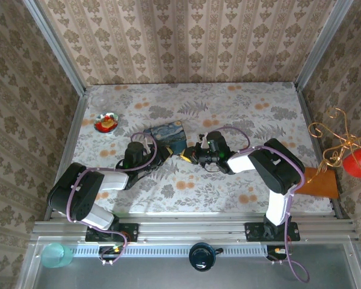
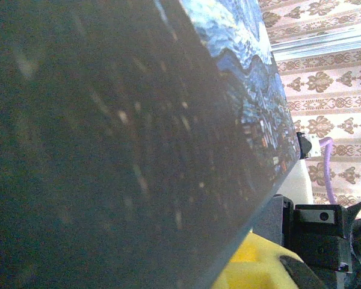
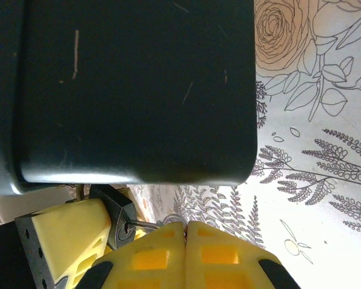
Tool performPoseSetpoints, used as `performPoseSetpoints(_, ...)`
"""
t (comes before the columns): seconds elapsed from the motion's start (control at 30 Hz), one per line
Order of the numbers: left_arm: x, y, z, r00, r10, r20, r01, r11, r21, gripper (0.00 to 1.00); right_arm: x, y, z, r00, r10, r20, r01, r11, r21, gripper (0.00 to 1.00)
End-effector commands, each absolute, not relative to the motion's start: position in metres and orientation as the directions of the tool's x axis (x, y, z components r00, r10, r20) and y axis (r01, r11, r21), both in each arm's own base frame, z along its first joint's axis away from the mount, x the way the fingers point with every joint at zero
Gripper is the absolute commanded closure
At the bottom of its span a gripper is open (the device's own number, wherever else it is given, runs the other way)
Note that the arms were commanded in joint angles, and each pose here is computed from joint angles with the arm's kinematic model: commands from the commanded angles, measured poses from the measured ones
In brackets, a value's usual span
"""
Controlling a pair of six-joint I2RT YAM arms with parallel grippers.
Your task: Unlock a padlock with a key
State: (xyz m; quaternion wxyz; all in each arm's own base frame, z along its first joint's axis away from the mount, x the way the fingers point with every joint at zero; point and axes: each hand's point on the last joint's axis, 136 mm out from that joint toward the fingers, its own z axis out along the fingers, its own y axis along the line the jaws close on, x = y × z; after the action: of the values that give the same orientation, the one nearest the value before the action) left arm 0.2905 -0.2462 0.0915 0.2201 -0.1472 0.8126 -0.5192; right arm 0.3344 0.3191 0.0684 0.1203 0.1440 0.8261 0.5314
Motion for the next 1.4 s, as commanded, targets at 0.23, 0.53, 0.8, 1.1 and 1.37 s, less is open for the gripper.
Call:
performPoseSetpoints(0.23,0.292,-0.258,0.113,-0.858,-0.457,-0.234,0.059,0.365,-0.929,0.98,0.337,0.316,0.066,-0.917,0.396,-0.047,0.117,0.381,0.917,1.00)
performPoseSetpoints(0.53,0.293,-0.260,0.114,-0.858,-0.456,-0.236,0.062,0.364,-0.929,0.98,0.336,0.318,0.067,-0.918,0.395,-0.044,0.116,0.372,0.921,1.00)
performPoseSetpoints(0.8,0.295,-0.263,0.111,-0.860,-0.457,-0.227,0.057,0.356,-0.933,0.98,0.334,0.320,0.070,-0.919,0.391,-0.046,0.110,0.366,0.924,1.00)
performPoseSetpoints(1.1,0.295,-0.261,0.107,-0.858,-0.464,-0.221,0.045,0.361,-0.932,0.99,0.331,0.325,0.076,-0.920,0.387,-0.058,0.091,0.356,0.930,1.00)
performPoseSetpoints(1.37,0.295,-0.260,0.104,-0.857,-0.466,-0.218,0.037,0.367,-0.929,0.99,0.329,0.328,0.082,-0.917,0.389,-0.084,0.062,0.347,0.936,1.00)
